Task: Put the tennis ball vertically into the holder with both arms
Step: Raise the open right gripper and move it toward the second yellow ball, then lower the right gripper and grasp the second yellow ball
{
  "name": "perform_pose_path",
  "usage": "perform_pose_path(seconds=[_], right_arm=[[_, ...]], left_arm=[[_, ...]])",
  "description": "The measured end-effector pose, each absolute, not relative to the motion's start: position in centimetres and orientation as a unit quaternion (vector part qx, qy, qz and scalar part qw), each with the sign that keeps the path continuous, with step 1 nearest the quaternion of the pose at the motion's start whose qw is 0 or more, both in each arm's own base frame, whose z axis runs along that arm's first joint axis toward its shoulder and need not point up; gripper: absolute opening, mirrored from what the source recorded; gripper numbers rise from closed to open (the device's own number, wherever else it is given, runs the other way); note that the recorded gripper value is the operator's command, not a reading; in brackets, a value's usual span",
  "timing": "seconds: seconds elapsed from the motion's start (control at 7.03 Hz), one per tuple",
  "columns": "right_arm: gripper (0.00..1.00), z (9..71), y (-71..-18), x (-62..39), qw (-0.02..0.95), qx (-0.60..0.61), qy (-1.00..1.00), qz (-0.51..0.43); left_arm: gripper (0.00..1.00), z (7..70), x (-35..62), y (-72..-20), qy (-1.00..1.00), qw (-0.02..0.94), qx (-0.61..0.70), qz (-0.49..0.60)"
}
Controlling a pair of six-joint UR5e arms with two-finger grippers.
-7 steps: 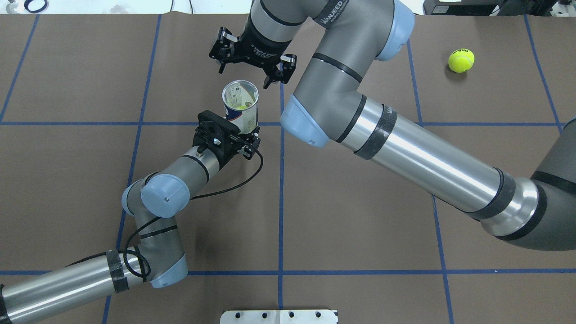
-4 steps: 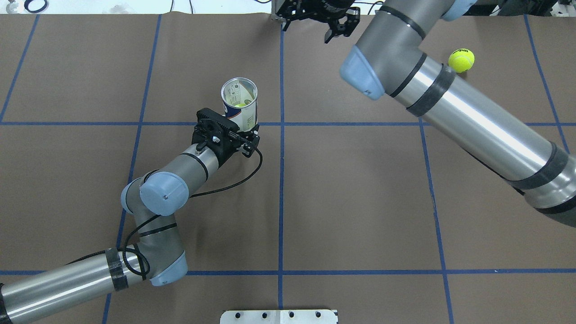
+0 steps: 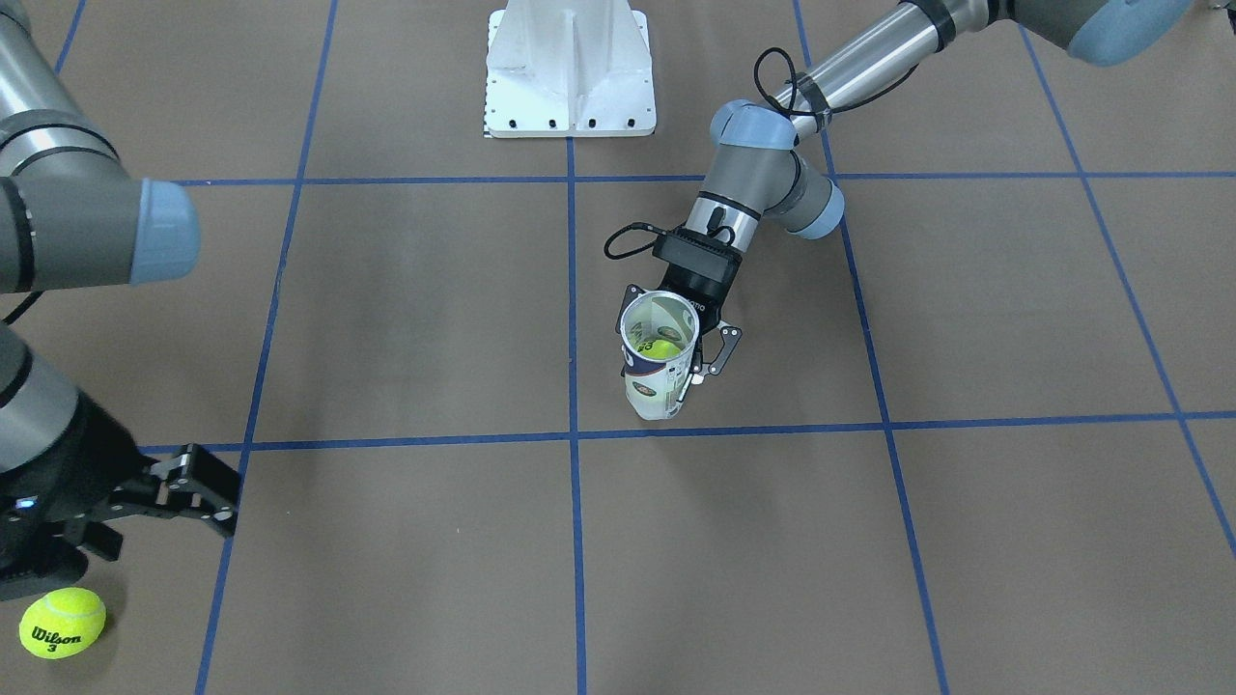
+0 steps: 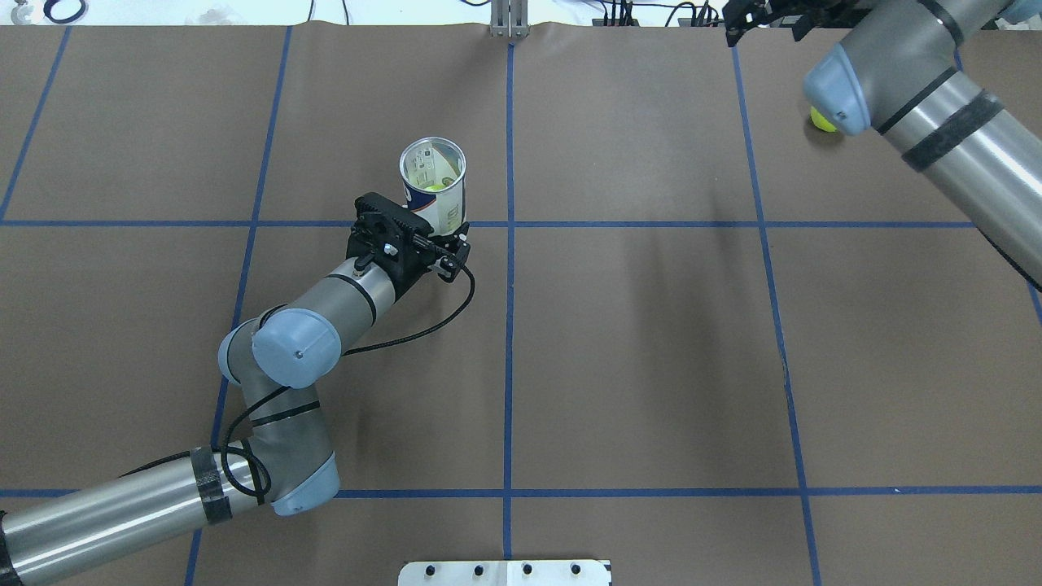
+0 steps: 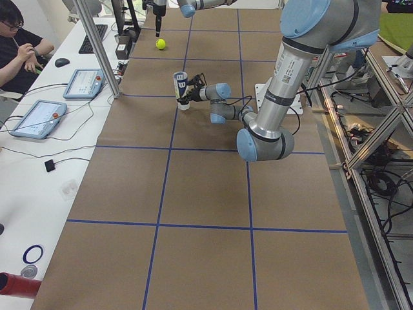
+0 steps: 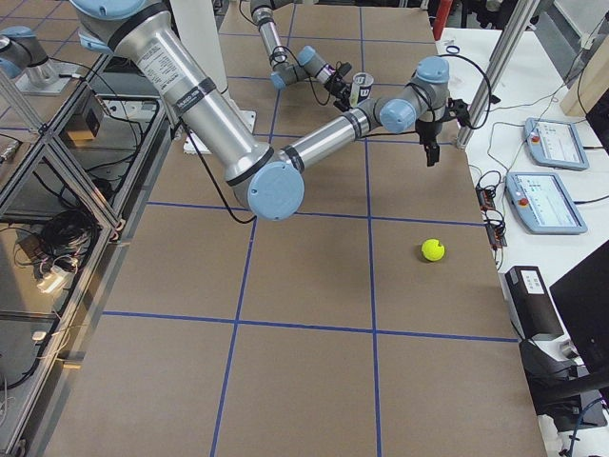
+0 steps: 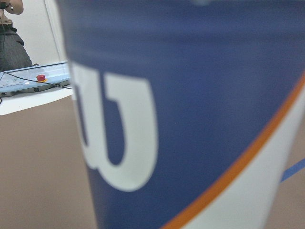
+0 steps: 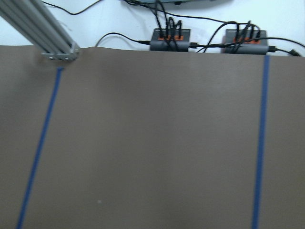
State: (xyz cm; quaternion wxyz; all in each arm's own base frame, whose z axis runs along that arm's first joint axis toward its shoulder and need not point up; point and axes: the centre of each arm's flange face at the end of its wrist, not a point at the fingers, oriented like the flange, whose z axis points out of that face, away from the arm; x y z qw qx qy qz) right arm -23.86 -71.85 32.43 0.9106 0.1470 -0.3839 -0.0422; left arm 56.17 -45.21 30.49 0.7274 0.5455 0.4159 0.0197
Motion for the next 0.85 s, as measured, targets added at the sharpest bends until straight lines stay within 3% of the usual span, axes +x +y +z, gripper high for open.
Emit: perform_pose_path(seconds=[0.43,0.85], right_arm=[[0.99,44.1,-74.4,-19.8,0.935,0.151,-0.3,-0.116],[0.99,49.5,-75.1,-21.9,0.936,0.164,-0.28,-0.133]], left_arm=[[0.74,30.4,56.0,-45.4,0.415,0.727,0.546,0.018],[0.74,30.5,55.9,-45.6,0.414,0.728,0.547,0.018]])
